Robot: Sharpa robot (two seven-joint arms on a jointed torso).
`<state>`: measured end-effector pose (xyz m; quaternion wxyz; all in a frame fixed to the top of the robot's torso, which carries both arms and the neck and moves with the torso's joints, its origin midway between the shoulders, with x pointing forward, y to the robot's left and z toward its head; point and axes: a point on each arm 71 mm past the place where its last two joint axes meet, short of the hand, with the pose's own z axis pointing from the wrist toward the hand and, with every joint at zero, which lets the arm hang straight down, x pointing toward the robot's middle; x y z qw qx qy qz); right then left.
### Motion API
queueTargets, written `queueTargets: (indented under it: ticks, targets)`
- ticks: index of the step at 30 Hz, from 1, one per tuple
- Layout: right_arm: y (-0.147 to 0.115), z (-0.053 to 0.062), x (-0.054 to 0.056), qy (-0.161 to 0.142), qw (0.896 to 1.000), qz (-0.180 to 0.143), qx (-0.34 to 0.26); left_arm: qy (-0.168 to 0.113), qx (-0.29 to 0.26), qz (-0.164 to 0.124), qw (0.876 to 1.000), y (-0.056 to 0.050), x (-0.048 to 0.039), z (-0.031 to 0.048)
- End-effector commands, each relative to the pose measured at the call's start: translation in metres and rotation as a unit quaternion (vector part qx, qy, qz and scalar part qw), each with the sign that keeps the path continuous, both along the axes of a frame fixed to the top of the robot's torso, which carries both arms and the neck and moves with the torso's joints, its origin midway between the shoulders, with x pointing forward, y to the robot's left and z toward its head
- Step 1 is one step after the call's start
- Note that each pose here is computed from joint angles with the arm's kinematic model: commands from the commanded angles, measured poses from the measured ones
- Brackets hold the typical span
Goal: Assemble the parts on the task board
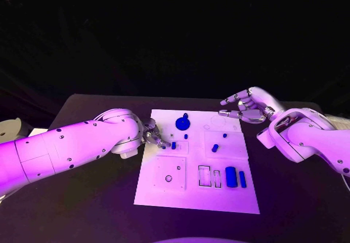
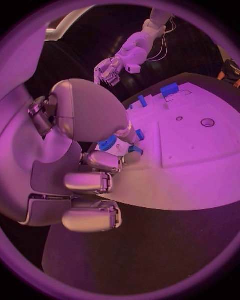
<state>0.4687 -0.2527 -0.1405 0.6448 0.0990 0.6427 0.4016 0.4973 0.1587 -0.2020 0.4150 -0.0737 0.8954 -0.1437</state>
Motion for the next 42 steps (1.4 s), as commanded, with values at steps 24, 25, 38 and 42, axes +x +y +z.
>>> queueTargets:
  ticks: [24,25,38,42]
  targets:
    - [0.002,-0.002,0.000,0.002,1.000,0.008,-0.002,-0.045,-0.129,0.068,0.988,0.011,0.0011,0.0117]
    - [0.001,-0.002,0.000,0.002,1.000,0.007,-0.002,-0.049,-0.133,0.069,0.988,0.012,0.0013,0.0123]
    - [0.001,-0.002,0.001,0.000,1.000,0.006,-0.001,-0.178,-0.244,-0.050,0.952,-0.017,0.0053,0.0351]
    - [0.002,-0.002,0.001,0.001,1.000,0.007,-0.001,-0.239,-0.242,-0.112,0.934,-0.033,0.0070,0.0403]
